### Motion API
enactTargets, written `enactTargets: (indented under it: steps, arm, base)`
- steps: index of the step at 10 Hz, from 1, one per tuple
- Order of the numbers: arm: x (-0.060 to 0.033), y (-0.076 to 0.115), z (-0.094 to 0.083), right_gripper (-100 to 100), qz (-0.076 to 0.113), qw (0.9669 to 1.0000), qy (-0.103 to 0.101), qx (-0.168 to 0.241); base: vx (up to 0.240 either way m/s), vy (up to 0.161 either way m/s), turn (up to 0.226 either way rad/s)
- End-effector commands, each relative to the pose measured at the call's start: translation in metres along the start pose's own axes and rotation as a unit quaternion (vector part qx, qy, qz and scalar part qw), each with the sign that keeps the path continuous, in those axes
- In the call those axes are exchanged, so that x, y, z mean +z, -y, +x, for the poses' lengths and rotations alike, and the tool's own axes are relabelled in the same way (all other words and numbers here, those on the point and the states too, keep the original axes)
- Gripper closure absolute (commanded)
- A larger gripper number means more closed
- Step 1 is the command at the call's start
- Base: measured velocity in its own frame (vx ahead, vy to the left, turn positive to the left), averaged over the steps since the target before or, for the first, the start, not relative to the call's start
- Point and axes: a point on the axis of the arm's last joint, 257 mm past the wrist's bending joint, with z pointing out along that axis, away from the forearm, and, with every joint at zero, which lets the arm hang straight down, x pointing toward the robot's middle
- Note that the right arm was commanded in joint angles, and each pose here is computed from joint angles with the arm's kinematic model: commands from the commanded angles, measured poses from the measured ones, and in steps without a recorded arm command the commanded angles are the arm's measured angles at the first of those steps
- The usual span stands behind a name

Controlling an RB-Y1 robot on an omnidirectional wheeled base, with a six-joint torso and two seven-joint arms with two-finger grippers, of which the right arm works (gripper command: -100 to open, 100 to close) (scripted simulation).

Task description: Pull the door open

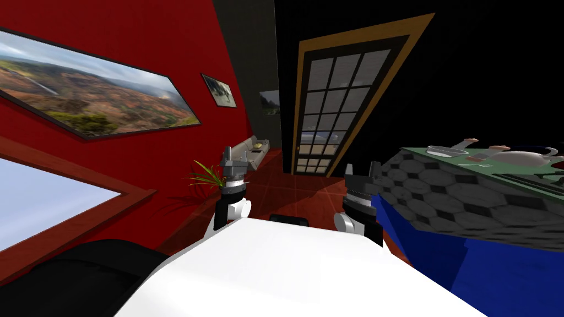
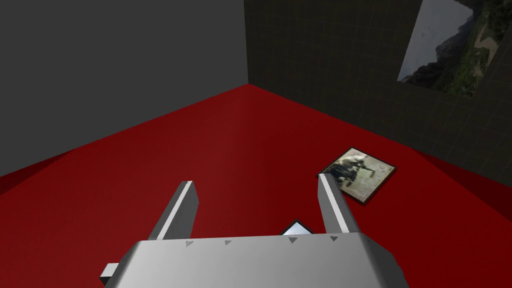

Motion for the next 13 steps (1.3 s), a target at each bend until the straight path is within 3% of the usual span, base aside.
enactTargets:
  steps: [1, 5, 9, 10, 13]
  arm:
    - [-0.0043, 0.012, -0.002, -100, 0.01, 0.9994, 0.003, 0.032]
    - [-0.015, 0.035, -0.005, -100, 0.029, 0.9955, 0.012, 0.089]
    - [-0.0289, 0.061, -0.011, -100, 0.051, 0.9866, 0.027, 0.152]
    - [-0.0354, 0.072, -0.013, -100, 0.06, 0.9816, 0.034, 0.178]
    - [-0.0462, 0.089, -0.018, -100, 0.074, 0.972, 0.048, 0.218]
  base:
    - [0.193, 0.034, 0.113]
    - [0.135, -0.009, 0.089]
    - [0.122, -0.001, 0.094]
    - [0.126, 0.008, 0.145]
    - [0.123, 0.006, 0.099]
